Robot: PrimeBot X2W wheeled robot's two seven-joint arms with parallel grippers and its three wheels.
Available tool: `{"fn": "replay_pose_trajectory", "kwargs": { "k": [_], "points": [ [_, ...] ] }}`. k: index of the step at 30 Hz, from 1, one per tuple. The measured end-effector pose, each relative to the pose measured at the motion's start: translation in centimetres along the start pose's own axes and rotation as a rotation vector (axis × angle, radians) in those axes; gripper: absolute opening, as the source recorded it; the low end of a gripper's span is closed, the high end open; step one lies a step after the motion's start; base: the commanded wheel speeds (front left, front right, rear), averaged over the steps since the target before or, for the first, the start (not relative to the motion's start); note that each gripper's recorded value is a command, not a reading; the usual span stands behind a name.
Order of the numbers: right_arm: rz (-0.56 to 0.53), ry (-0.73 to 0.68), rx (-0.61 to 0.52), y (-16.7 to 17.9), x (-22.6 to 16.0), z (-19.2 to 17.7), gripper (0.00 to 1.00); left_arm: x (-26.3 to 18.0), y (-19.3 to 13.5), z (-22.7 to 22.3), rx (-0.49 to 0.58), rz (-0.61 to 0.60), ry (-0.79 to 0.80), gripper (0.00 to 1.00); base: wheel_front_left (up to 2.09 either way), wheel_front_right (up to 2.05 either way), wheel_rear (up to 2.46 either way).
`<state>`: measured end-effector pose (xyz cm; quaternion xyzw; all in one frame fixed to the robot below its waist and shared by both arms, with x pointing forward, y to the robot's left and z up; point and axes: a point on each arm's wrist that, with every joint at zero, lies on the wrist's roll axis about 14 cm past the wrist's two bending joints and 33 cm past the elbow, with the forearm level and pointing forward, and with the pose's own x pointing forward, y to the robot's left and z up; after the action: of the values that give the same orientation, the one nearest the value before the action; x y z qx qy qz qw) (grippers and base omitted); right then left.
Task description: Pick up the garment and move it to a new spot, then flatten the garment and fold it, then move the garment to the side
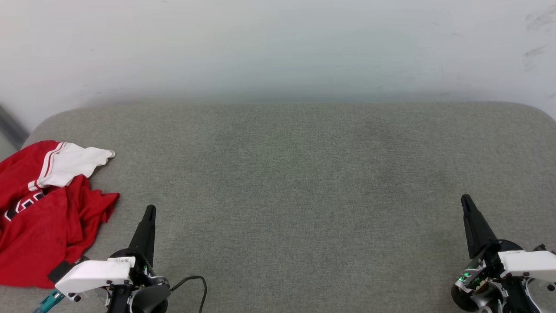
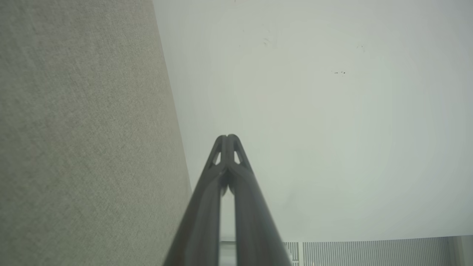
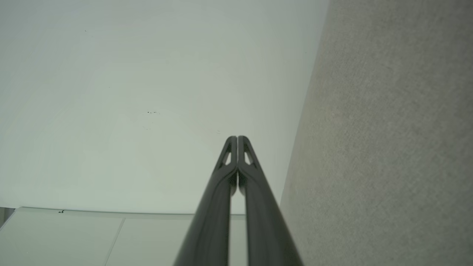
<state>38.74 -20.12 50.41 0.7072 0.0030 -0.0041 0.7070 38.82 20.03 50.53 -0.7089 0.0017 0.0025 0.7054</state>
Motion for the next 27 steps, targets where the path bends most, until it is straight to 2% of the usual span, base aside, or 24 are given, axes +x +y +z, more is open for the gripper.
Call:
{"fn": "replay_pose_trajectory", "kwargs": {
  "k": [15,16,19,27],
  "points": [
    [0.000,0.000,0.000,0.0,0.0,0.0,0.00,0.0,0.0,0.0,0.000,0.000,0.000,0.00,0.00,0.00,0.00],
    [-0.007,0.000,0.000,-0.2,-0.1,0.0,1.00,-0.1,0.2,0.0,-0.001,0.007,0.000,1.00,0.00,0.00,0.00],
    [-0.048,-0.005,0.002,-1.6,-0.8,0.1,1.00,-0.7,1.6,-0.2,-0.004,0.047,0.003,1.00,0.00,0.00,0.00],
    [-0.021,-0.024,-0.005,-0.8,-0.7,0.1,1.00,-0.4,0.6,-1.4,0.005,0.016,0.016,1.00,0.00,0.00,0.00]
  ]
}}
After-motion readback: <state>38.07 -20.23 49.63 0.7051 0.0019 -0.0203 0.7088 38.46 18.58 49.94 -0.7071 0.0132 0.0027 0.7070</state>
